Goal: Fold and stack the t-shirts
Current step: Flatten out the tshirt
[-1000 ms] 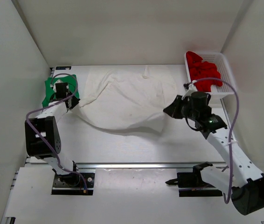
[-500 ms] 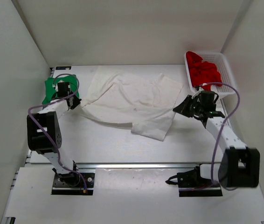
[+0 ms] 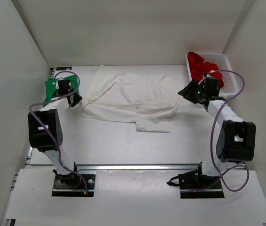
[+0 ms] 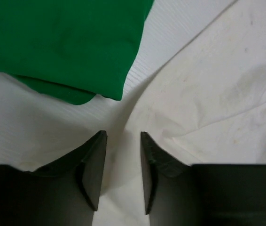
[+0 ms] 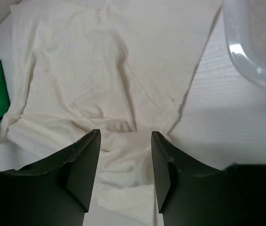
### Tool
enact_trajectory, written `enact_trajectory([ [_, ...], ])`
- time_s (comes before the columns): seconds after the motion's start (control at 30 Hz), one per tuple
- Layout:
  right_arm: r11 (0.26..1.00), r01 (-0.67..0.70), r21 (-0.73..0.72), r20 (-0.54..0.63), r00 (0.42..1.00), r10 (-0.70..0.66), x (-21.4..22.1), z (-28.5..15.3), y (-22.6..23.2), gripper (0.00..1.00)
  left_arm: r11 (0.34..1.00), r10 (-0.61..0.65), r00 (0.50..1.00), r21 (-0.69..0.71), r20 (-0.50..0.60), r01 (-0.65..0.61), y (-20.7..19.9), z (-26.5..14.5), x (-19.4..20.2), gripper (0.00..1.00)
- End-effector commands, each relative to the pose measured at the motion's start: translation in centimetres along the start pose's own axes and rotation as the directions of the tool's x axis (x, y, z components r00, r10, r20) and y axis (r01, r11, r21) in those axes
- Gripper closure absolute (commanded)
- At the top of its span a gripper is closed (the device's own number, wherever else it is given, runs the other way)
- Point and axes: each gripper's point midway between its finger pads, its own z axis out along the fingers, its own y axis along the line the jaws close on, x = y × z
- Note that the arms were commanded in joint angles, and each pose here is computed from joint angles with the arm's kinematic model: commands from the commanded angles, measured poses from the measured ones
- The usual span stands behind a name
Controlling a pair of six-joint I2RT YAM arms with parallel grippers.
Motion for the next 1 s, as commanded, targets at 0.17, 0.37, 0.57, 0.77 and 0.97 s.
enact_trajectory([
  [0.17, 0.995, 0.043, -0.093, -0.015, 0.999, -0.044, 10.9, -4.4, 3.3, 0.57, 0.999, -0.039, 0.963, -0.006, 0.267, 0.042, 0.4, -4.9, -8.2, 0.37],
  [0.37, 0.992, 0.06, -0.114, -0.096, 0.993, -0.071, 18.3, -7.2, 2.5, 0.84, 0.991, 0.001, 0.983, -0.134, 0.183, 0.024, 6.0, -5.9, -2.5, 0.79],
  [0.57, 0.988, 0.094, -0.123, -0.009, 0.995, -0.096, 17.2, -9.2, 2.1, 0.88, 0.97, -0.063, 0.99, -0.224, 0.128, 0.091, 10.4, -8.4, 1.8, 0.91],
  [0.77, 0.974, 0.121, -0.192, -0.001, 0.992, -0.123, 17.2, -9.2, 3.5, 0.86, 0.97, -0.033, 0.97, -0.225, 0.239, 0.088, 12.4, -10.2, 4.1, 0.73],
  [0.97, 0.958, 0.133, -0.256, -0.012, 0.99, -0.14, 17.9, -9.4, 5.1, 0.86, 0.983, 0.031, 0.984, -0.182, 0.173, 0.001, 11.1, -8.3, 3.9, 0.67],
])
